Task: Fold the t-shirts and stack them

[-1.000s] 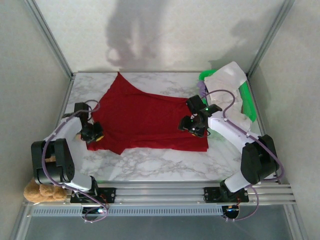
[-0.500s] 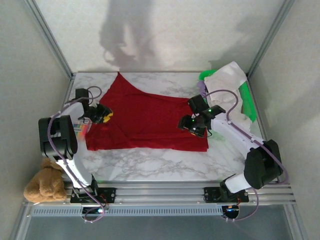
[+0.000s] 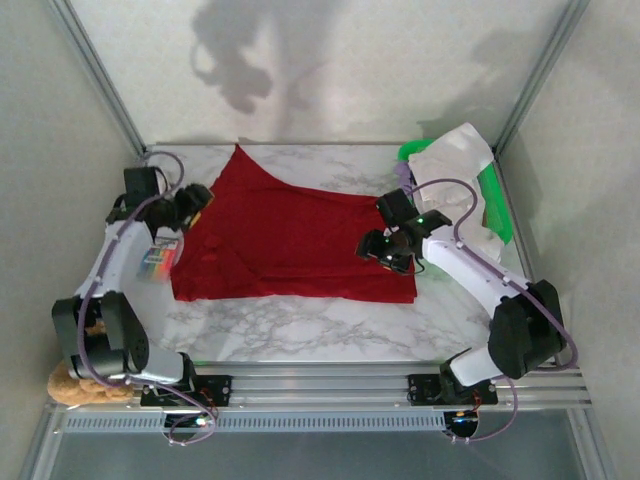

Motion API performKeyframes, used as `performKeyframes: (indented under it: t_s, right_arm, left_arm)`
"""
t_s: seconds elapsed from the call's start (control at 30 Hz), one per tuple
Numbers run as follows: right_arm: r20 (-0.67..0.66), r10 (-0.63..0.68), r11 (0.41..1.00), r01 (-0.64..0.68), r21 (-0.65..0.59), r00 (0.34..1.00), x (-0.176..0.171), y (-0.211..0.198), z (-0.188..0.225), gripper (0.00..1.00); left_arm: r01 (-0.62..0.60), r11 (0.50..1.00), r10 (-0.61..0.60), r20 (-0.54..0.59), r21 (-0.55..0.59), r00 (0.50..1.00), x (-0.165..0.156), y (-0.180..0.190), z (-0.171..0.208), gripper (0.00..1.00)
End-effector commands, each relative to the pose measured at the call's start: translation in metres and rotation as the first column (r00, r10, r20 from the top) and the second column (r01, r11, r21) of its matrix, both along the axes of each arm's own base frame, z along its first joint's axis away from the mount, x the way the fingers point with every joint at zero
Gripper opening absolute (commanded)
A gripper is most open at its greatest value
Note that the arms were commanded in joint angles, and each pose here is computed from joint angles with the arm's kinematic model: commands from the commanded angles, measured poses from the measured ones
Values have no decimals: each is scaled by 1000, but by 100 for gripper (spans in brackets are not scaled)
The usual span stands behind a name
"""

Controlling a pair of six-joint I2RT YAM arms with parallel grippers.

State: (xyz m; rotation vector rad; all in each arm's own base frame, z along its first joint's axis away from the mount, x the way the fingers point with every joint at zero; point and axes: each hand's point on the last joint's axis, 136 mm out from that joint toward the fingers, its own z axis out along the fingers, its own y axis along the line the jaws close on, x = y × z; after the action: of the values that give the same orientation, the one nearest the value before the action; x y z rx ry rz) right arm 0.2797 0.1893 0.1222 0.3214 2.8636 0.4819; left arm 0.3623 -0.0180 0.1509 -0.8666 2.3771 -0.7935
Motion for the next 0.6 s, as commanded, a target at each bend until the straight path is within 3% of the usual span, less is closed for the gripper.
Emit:
performKeyframes:
  t_s: [0.0, 0.23, 0.57]
  right_arm:
    - [1, 13, 1000, -13, 9, 1000, 5, 8, 4, 67]
    - [-7, 21, 1000, -21, 22, 1000, 7, 12, 1, 66]
    - [-10, 21, 1000, -21, 14, 1000, 1, 7, 0, 66]
  left_arm:
    - [32, 999, -33, -124, -12, 992, -45, -16, -39, 61]
    - [3, 996, -14, -111, -93, 994, -65, -28, -62, 67]
    - [2, 994, -17, -139, -107, 990, -52, -27, -84, 68]
